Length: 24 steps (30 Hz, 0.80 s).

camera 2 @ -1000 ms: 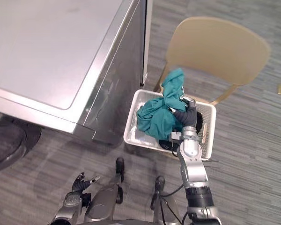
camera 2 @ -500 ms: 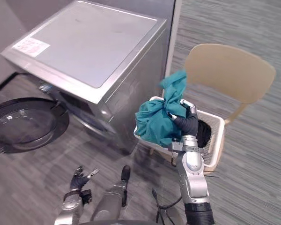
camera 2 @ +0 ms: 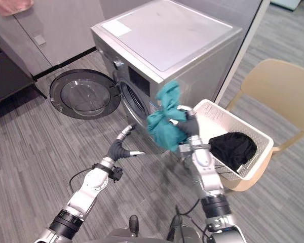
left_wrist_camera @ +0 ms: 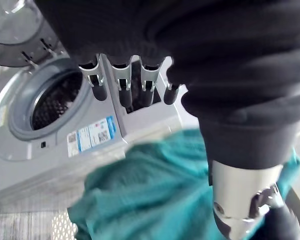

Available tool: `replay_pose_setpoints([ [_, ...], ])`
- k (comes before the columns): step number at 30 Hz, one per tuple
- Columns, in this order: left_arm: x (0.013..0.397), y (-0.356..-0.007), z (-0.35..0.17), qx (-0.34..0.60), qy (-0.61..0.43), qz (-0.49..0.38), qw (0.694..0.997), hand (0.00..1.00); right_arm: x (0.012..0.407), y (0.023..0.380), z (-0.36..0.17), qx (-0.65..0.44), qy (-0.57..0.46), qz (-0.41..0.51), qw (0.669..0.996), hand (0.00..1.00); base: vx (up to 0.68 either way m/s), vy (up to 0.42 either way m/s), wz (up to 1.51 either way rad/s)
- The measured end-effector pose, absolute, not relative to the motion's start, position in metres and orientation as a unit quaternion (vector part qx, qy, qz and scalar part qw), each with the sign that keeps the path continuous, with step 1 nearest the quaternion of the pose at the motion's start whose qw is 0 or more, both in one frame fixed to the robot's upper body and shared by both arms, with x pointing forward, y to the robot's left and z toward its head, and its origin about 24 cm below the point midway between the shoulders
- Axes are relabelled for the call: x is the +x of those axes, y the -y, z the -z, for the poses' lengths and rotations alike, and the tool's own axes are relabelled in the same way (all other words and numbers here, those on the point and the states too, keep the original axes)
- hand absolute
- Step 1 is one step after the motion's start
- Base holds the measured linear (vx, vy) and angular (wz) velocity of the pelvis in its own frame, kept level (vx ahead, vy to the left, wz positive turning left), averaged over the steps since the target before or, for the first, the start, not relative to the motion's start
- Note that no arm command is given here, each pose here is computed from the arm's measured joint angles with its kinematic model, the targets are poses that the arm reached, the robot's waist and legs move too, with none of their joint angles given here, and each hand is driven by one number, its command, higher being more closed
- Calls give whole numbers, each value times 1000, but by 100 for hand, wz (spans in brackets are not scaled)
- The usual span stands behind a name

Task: Pick up the laundry basket with both hands and put the clothes into the washing machine.

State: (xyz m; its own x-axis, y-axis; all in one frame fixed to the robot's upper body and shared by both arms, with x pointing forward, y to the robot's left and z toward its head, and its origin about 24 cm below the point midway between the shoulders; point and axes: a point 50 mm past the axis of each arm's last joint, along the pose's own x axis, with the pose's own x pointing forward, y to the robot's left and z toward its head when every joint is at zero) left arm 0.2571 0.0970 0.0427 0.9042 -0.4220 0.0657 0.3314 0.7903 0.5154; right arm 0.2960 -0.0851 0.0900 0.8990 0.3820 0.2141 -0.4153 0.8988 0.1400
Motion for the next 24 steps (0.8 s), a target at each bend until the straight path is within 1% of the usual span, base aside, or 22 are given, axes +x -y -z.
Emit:
replay_pose_setpoints([
  [3,260,-99,-43,273,94,192,938,0,294,61,-86,109,74,-240,962,100,-99,42,13],
  [4,260,-100,-41,278,91,185,938,100,292,56,-83,112,65,-249,960,100,-74,-1,10],
  [8,261,-99,-35,298,80,159,938,100,287,49,-70,125,36,-260,957,100,-82,-26,5],
  [9,261,-99,-34,305,80,151,937,100,286,49,-68,128,31,-260,957,0,-44,-45,5],
  [14,264,-102,-30,298,66,128,944,100,275,53,-51,159,-2,-260,952,0,-18,-66,3],
  [18,264,-109,-27,279,51,108,953,100,270,55,-44,162,-11,-262,951,0,2,-60,0],
  [24,256,-119,-17,205,12,56,977,100,259,60,-32,168,-27,-241,955,0,35,-58,-1],
])
